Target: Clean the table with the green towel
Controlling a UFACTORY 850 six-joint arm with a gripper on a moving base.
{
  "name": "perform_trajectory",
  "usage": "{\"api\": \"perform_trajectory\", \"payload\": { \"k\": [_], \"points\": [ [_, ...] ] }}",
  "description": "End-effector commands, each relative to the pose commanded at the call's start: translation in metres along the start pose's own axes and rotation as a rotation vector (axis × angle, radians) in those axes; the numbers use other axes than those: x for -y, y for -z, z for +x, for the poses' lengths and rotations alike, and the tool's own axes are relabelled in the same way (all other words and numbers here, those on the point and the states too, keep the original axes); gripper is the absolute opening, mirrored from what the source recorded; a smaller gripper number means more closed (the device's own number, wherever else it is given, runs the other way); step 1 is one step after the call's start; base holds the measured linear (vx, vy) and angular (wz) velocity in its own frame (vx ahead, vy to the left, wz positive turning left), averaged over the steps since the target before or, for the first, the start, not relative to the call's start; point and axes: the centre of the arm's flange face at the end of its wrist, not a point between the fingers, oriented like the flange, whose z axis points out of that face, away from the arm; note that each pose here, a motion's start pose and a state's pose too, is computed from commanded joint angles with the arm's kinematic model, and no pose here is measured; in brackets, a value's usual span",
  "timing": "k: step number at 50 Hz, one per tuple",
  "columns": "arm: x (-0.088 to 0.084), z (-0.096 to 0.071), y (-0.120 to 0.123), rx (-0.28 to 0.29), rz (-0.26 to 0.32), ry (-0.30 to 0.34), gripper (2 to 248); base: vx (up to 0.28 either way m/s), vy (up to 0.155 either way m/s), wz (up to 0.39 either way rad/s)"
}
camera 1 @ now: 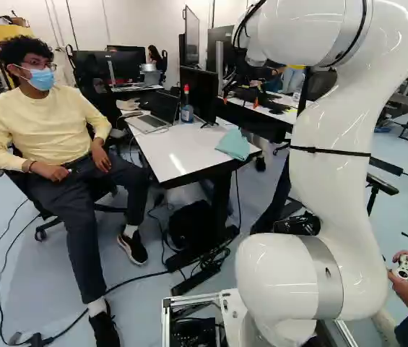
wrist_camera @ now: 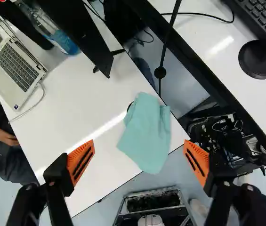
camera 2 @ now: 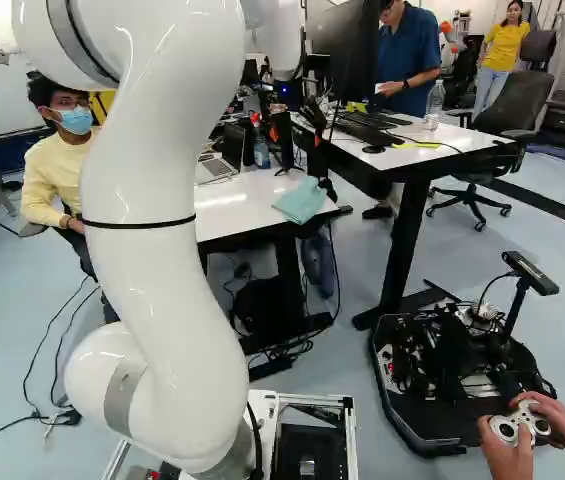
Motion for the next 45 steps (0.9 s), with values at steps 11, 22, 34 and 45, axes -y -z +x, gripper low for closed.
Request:
{"api": "perform_trajectory", "payload": {
  "k": [11,22,34,45],
  "points": [
    [0.0,0.0,0.0,0.0,0.0,0.0,247,0.0,0.0,0.0],
    [0.0,0.0,0.0,0.0,0.0,0.0,247,0.0,0.0,0.0],
    [0.0003,-0.0013,-0.0008,-0.004,0.0,0.001,247,0.0,0.0,0.0],
    [0.0011,-0.0048,-0.0031,-0.013,-0.001,0.003,247,0.0,0.0,0.0]
  ]
}}
